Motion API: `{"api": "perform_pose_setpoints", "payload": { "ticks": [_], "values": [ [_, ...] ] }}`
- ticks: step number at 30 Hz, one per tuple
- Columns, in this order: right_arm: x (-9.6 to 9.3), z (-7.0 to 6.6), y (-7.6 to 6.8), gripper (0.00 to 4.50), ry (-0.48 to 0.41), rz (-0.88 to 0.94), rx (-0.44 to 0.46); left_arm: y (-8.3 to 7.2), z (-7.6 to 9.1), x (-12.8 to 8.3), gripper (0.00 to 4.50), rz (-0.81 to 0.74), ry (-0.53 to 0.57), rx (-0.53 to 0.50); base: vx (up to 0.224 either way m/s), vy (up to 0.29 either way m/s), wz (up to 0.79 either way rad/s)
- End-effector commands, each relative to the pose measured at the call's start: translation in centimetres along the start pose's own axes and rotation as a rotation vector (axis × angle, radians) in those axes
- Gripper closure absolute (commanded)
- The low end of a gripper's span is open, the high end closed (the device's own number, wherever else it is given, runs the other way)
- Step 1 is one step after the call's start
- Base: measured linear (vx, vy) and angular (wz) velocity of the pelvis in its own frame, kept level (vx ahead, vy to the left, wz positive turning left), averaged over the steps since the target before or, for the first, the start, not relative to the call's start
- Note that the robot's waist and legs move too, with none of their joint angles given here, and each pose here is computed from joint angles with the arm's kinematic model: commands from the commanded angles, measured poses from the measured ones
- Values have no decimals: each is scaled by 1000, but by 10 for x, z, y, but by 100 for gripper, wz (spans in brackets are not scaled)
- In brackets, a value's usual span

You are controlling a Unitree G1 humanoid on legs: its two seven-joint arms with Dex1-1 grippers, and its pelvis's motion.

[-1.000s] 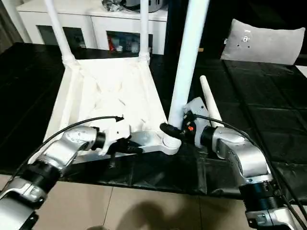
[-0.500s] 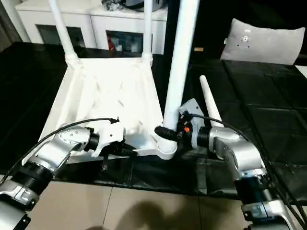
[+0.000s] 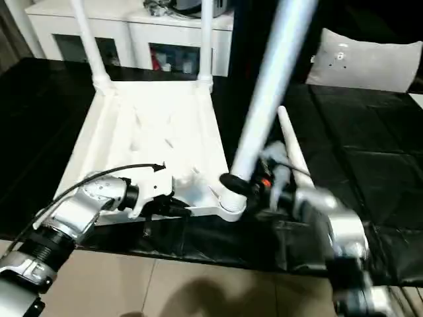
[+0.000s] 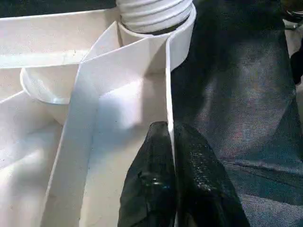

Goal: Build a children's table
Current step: Insert table leg to table base, then rotate leg to tighten

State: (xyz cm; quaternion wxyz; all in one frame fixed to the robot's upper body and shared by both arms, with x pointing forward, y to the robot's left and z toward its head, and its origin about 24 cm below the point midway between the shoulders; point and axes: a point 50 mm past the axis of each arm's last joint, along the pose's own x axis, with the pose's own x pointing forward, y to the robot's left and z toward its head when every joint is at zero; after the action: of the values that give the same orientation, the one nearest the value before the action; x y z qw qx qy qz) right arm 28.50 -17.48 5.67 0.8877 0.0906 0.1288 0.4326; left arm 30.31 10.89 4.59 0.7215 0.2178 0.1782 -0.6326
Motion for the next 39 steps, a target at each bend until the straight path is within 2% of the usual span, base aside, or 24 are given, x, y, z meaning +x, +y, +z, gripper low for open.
{"api": "perform_pose_setpoints", "payload": {
  "ticks": [1,3,6,9,17,21,29,30,33,34,35,37,39],
  "values": [
    [-5,-21,3,259,91,-30,-25,-1,-1,2,450,22,-29,-27,0,0,0],
    [-5,-23,5,260,110,-38,-64,-1,-1,2,450,26,-32,-31,0,0,0],
    [-5,-29,6,260,203,-56,-188,-3,-2,3,450,24,-25,-33,0,0,0],
    [-3,-32,4,260,267,-58,-234,-4,-3,3,450,8,-1,-17,0,0,0],
    [3,-35,5,260,305,-7,-203,0,-3,-2,450,-16,37,17,0,0,0],
    [9,-36,6,260,322,33,-180,7,-2,-8,450,-28,54,25,0,0,0],
    [13,-39,9,260,337,29,-162,7,-6,-11,450,-52,56,-2,0,0,0],
    [18,-38,12,260,318,-22,-135,4,-7,-11,450,-36,28,-48,0,0,0],
    [24,-38,13,260,296,-105,-116,1,-8,-9,450,11,8,-102,0,0,0],
    [31,-37,12,260,269,-212,-74,-1,-5,-5,450,90,-23,-155,0,0,0],
    [31,-37,12,260,269,-212,-74,-1,-5,-5,450,90,-23,-155,0,0,0],
    [44,-36,9,260,252,-368,-43,0,3,5,450,242,-53,-227,0,0,0],
    [51,-34,6,260,257,-443,-51,1,10,12,450,318,-68,-255,0,0,0]
  ]
}}
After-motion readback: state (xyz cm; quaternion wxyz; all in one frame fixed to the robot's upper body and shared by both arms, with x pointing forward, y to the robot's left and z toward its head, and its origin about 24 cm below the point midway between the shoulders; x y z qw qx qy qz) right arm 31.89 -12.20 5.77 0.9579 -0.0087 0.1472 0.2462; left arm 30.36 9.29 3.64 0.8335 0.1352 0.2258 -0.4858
